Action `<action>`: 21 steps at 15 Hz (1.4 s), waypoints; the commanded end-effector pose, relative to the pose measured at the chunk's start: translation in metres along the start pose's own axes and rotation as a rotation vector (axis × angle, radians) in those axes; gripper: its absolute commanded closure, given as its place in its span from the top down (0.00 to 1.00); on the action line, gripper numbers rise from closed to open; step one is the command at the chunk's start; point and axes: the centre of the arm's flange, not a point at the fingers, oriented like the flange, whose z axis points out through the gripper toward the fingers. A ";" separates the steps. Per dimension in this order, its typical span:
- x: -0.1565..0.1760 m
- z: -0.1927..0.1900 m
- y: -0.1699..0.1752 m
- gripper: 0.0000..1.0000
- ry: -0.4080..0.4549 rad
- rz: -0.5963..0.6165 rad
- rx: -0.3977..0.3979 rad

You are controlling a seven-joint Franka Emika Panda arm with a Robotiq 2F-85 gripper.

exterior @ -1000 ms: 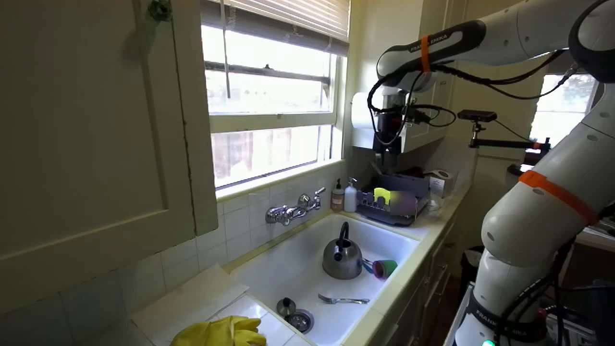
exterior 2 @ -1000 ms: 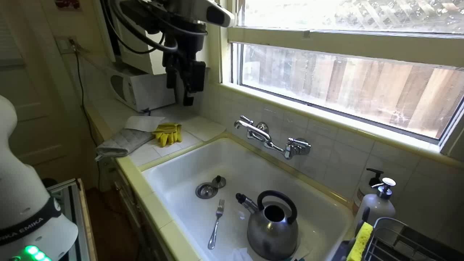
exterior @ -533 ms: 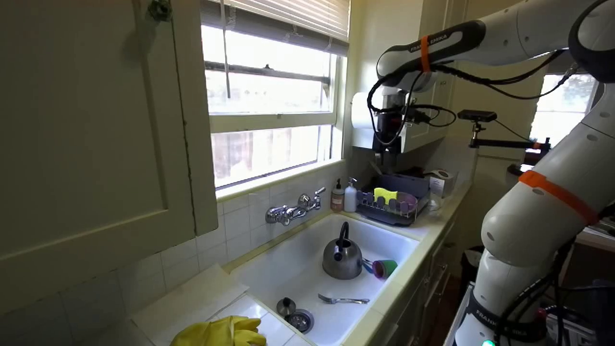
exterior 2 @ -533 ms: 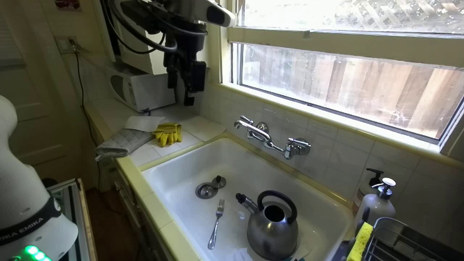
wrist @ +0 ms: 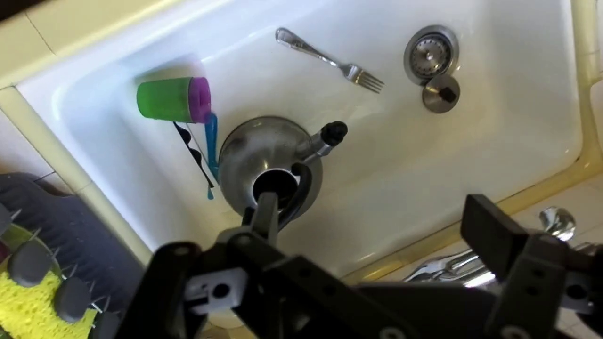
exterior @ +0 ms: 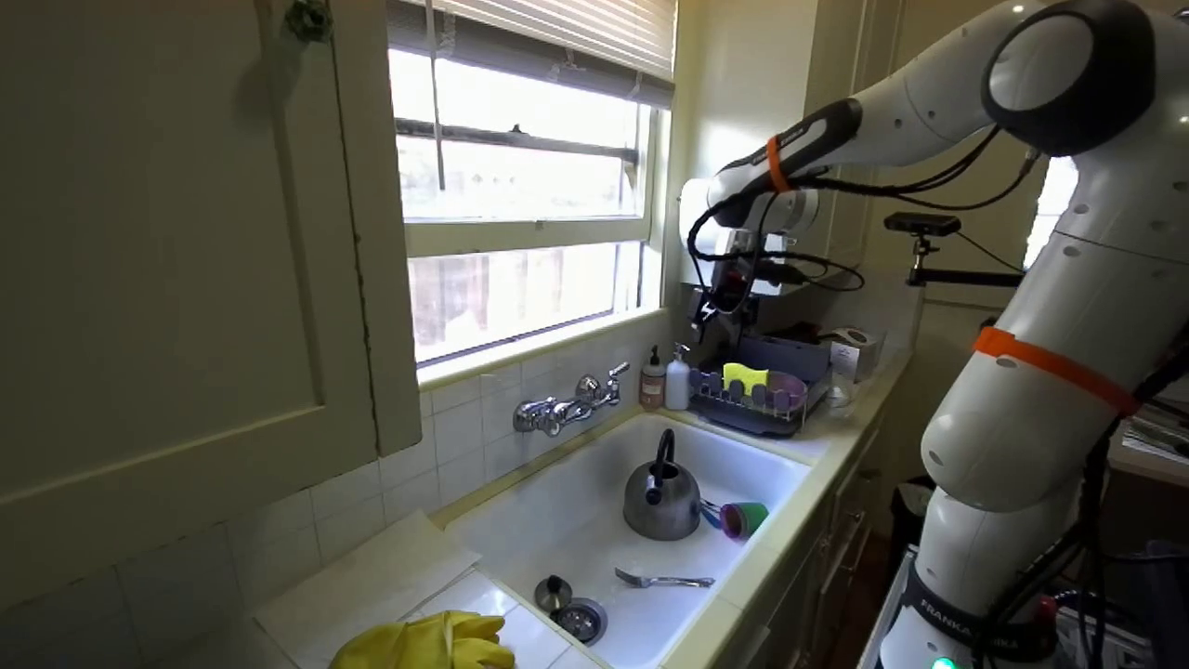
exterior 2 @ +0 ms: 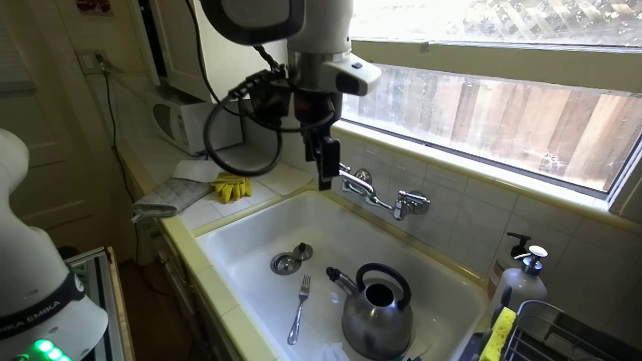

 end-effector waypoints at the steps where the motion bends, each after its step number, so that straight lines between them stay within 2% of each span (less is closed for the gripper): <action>1: 0.031 0.053 0.011 1.00 0.042 0.095 0.002; 9: 0.067 0.148 0.048 1.00 0.029 0.319 0.022; 13: 0.083 0.176 0.067 1.00 0.093 0.397 0.036; 16: 0.100 0.195 0.069 1.00 0.152 0.450 0.048; 21: 0.124 0.237 0.060 1.00 0.149 0.515 0.012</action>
